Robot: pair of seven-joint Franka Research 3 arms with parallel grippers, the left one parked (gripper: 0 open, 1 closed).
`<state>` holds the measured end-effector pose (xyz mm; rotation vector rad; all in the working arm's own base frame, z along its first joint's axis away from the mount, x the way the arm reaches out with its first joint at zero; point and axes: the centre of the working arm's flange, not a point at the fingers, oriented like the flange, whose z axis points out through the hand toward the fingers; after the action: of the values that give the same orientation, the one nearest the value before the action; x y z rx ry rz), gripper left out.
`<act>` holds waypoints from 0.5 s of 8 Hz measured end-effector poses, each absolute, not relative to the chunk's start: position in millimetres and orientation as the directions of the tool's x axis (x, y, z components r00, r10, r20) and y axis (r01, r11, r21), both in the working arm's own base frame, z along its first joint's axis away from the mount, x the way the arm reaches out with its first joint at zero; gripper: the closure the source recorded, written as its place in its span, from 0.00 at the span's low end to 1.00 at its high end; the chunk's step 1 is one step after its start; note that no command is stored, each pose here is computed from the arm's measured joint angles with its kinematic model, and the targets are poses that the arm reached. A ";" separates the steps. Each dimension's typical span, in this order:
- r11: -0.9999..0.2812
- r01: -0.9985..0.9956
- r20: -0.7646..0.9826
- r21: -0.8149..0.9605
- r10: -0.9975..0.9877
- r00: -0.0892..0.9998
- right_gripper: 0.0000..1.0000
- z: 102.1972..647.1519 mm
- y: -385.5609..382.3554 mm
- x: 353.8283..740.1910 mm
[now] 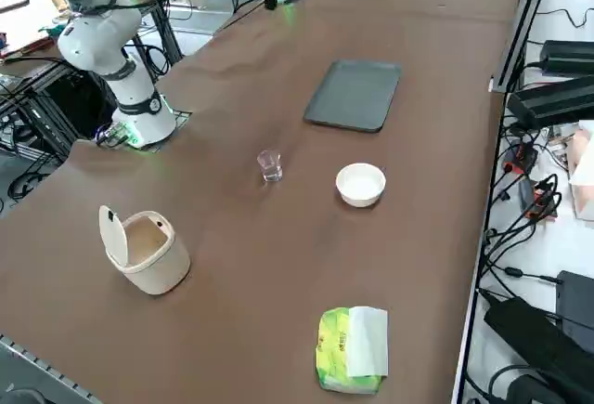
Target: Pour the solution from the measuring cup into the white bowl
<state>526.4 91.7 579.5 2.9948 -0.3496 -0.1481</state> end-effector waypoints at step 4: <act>-0.783 -0.507 0.068 0.361 -0.520 0.852 0.00 474.2 138.2 516.2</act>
<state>516.2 138.2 474.2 2.6585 -0.7656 -0.0489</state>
